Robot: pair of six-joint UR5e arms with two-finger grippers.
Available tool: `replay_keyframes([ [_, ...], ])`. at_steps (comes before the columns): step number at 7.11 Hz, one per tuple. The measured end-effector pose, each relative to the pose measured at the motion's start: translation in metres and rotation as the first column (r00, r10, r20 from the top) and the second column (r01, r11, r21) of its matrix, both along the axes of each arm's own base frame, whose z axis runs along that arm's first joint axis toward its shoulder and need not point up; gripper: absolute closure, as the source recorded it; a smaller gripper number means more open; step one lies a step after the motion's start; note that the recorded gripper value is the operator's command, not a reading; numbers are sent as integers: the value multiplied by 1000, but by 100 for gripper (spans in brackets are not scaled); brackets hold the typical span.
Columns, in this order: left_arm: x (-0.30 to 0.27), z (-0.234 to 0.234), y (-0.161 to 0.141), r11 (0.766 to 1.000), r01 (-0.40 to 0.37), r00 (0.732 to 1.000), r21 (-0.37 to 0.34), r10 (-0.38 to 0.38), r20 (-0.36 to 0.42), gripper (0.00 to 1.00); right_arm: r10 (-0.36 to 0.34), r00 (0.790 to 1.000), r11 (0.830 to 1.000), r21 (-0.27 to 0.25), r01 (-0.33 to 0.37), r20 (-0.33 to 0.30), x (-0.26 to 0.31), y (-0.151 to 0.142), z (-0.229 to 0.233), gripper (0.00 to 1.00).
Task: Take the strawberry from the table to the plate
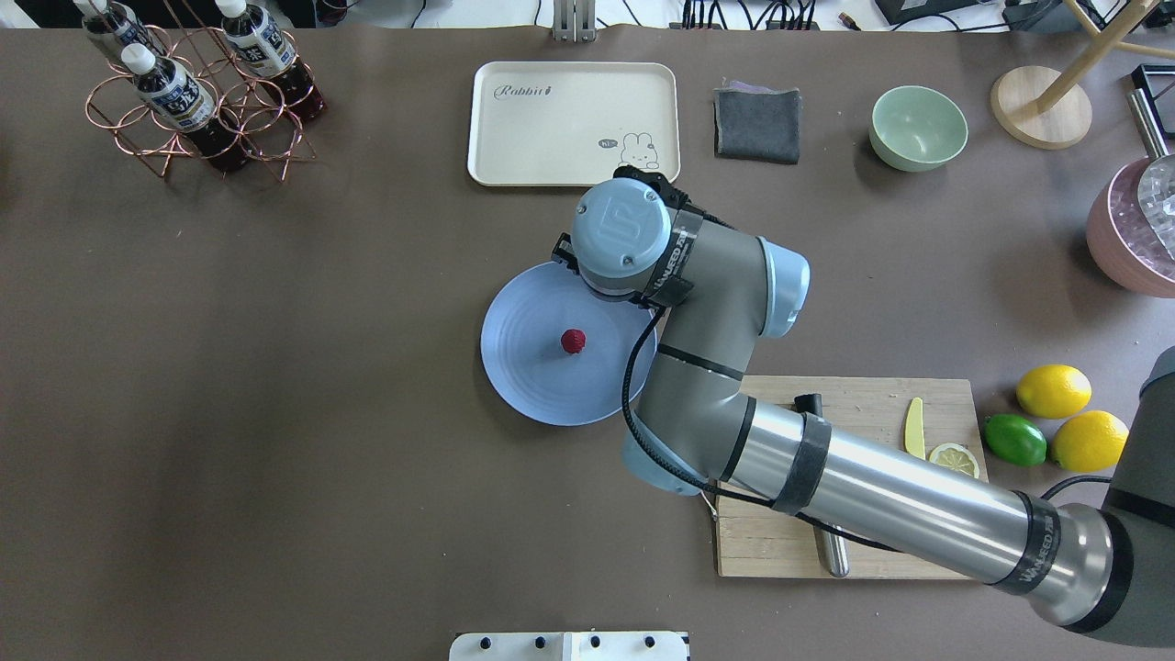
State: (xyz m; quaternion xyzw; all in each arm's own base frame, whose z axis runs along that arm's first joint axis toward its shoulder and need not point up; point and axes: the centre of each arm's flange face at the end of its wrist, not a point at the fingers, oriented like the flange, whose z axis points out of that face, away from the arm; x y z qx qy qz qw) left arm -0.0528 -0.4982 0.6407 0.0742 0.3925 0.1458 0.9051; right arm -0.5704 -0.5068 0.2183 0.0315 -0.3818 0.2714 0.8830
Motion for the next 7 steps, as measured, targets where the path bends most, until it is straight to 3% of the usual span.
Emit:
replay_keyframes([
  [2,0,5,4,1000,0,1000,-12,0,1,2,-121,992,993,9,121,-34,86,-56,42,0],
  [3,0,5,5,1000,0,1000,-10,0,2,2,-200,977,978,37,203,-70,144,-78,78,0],
  [5,0,6,5,1000,0,1000,-13,0,1,2,-340,931,929,106,355,-134,262,-90,164,0],
  [7,0,8,6,1000,0,1000,-17,0,1,2,-446,879,872,142,469,-167,375,-70,248,0],
])
